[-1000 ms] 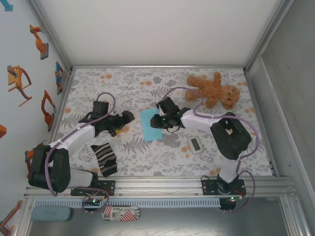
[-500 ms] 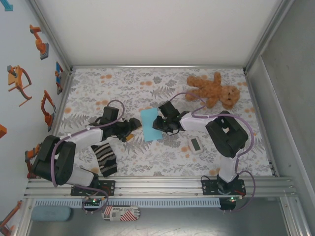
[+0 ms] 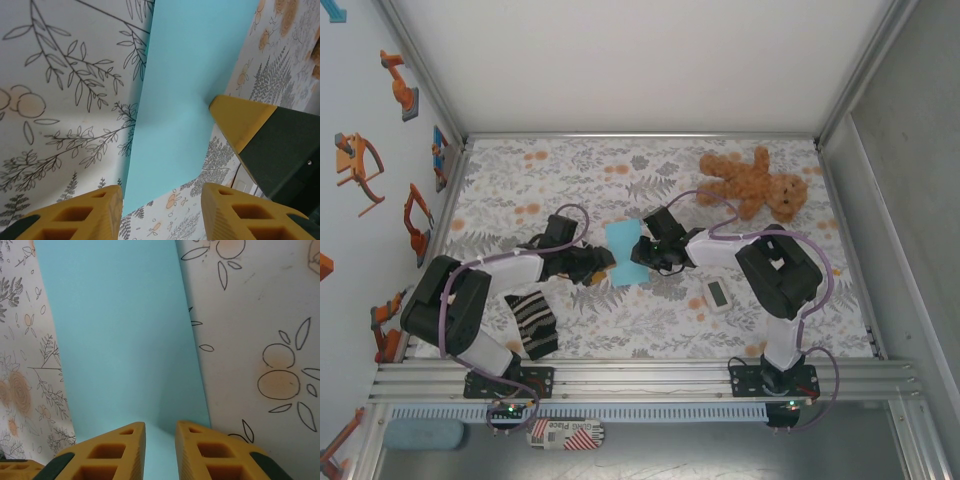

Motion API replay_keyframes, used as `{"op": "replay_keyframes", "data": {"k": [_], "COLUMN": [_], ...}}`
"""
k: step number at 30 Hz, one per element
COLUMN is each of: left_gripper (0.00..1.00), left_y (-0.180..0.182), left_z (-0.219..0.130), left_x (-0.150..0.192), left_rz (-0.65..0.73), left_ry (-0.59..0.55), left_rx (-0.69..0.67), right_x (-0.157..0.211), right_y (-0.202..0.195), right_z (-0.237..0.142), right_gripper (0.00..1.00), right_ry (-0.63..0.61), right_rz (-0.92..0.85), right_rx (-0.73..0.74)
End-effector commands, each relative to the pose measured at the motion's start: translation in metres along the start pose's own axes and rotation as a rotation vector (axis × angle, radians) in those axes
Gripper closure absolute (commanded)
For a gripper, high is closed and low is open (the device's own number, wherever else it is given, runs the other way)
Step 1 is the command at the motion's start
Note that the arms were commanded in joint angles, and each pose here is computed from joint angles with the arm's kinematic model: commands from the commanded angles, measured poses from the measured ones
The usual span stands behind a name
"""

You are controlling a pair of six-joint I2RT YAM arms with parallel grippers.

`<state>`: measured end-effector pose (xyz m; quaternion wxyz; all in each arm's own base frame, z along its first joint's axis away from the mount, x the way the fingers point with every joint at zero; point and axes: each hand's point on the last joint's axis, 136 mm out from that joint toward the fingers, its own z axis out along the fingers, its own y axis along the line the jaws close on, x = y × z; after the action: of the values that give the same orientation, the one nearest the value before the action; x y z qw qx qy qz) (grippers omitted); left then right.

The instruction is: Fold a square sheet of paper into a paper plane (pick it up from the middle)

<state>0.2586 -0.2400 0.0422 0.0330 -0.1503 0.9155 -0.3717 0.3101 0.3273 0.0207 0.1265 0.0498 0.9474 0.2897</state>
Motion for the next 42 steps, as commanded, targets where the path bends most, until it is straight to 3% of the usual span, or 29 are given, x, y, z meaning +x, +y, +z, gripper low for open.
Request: {"op": "replay_keyframes", "data": {"k": [1, 16, 42], "left_gripper": [0.57, 0.63, 0.6], "left_y": [-0.001, -0.001, -0.02], "left_z": [0.003, 0.02, 0.016], "left_x": [-0.001, -0.004, -0.032], "left_rz": [0.023, 0.026, 0.084], "left_ry": [0.007, 0.036, 0.02], "left_rx": [-0.022, -0.036, 0.038], "right_x": [0.016, 0.017, 0.021], "right_y": [-0.031, -0.03, -0.036], "right_z": [0.008, 0.008, 0.008], "right_gripper": [0.77, 0.78, 0.78], "right_ry": [0.045, 0.044, 0.049], "right_rz": [0.048, 0.056, 0.058], "right_rx": [0.085, 0.075, 0.083]}}
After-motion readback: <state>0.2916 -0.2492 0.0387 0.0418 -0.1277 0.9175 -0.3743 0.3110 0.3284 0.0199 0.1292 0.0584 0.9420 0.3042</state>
